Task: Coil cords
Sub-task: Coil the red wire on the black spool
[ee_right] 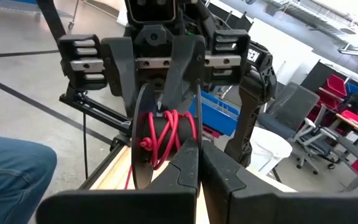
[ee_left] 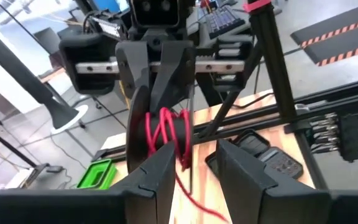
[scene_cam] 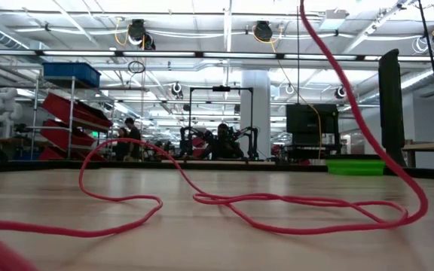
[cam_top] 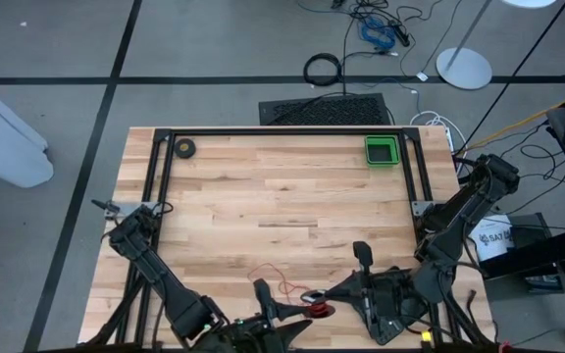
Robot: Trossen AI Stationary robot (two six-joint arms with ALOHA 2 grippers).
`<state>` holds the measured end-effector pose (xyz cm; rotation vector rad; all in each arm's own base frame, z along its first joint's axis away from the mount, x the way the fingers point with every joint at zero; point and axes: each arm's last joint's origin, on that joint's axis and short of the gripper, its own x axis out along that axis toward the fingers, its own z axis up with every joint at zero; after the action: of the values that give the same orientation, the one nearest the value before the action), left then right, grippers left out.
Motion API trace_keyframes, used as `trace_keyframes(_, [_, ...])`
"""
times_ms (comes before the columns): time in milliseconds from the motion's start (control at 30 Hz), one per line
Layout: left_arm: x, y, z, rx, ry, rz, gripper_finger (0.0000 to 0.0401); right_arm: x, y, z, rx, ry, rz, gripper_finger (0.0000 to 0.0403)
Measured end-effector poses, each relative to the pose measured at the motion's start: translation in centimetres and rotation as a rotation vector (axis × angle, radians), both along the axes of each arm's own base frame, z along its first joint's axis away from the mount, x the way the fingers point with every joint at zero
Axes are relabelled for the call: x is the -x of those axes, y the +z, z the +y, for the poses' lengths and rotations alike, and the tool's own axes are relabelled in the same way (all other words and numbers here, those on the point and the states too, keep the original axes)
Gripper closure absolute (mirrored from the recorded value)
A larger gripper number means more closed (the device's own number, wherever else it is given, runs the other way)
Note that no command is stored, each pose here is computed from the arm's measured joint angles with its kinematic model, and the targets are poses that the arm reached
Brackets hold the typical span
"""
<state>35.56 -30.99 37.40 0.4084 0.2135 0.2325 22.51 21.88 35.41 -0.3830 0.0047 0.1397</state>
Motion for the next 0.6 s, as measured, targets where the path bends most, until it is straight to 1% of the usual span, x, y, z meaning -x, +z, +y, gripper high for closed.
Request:
trace_keyframes(400, [-0.1,-0.1,0.14,0.0,0.008,0.004,0.0281,0.01,0.02,-0.01,0.003,0.0,-0.001,0.0403])
trace_keyframes(500, [-0.13,0.01,0.13,0.009,0.01,-0.006,0.0294,0.02,0.03,-0.02,0.003,-0.001,-0.001,0.0403])
trace_keyframes(600, [-0.22,0.02,0.24,0.034,0.018,-0.014,0.0318,0.0,0.03,-0.06,0.003,-0.009,-0.001,0.0403])
